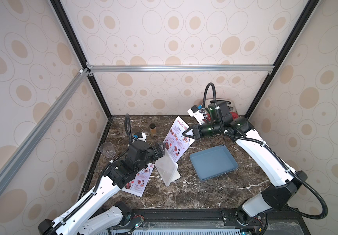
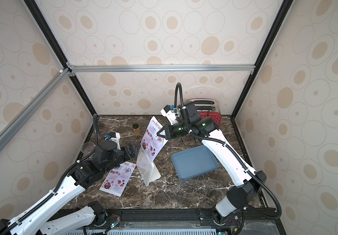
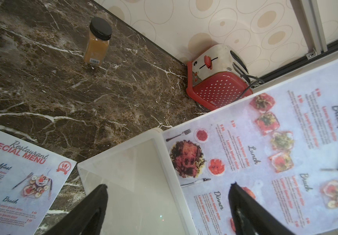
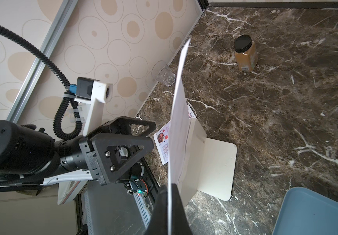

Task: Replace the menus in the menu holders
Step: Insert the menu into the menu holder.

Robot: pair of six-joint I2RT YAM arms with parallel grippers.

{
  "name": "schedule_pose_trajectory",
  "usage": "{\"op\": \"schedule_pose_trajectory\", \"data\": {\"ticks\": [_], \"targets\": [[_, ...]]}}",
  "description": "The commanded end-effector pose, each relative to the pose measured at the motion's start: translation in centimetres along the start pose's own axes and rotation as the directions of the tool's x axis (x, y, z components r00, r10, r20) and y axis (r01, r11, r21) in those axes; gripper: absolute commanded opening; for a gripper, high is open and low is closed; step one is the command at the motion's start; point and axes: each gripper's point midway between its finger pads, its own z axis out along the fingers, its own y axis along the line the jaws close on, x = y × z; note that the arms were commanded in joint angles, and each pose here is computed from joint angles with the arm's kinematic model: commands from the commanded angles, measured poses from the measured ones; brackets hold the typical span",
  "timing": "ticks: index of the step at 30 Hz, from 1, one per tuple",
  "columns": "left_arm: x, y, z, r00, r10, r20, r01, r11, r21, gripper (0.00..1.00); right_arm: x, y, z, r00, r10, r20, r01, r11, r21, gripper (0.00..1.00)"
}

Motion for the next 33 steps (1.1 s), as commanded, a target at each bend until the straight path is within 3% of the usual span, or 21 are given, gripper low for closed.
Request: {"op": "schedule_pose_trajectory", "data": {"ticks": [1, 22, 33], "targets": [[-0.3, 0.8, -0.5, 1.000, 0.004, 0.023, -0.004, 1.000, -0.028, 0.92, 0.9, 0.3, 1.2, 0.999, 0.003, -0.044, -0.004, 1.000, -0.014, 0.00], [-1.3, 1.6, -1.6, 0.997, -0.006, 0.077, 0.010, 0.998, -0.057, 0.92, 4.8, -0.8, 4.9, 0.988, 0.004, -0.157, 0.004, 0.999, 0.053, 0.00], [-1.5, 1.7, -1.9, 0.996, -0.004, 0.087, 0.009, 0.998, -0.061, 0.92, 2.9, 1.6, 3.8, 0.997, 0.005, -0.082, -0.007, 1.000, -0.020, 0.00]]}}
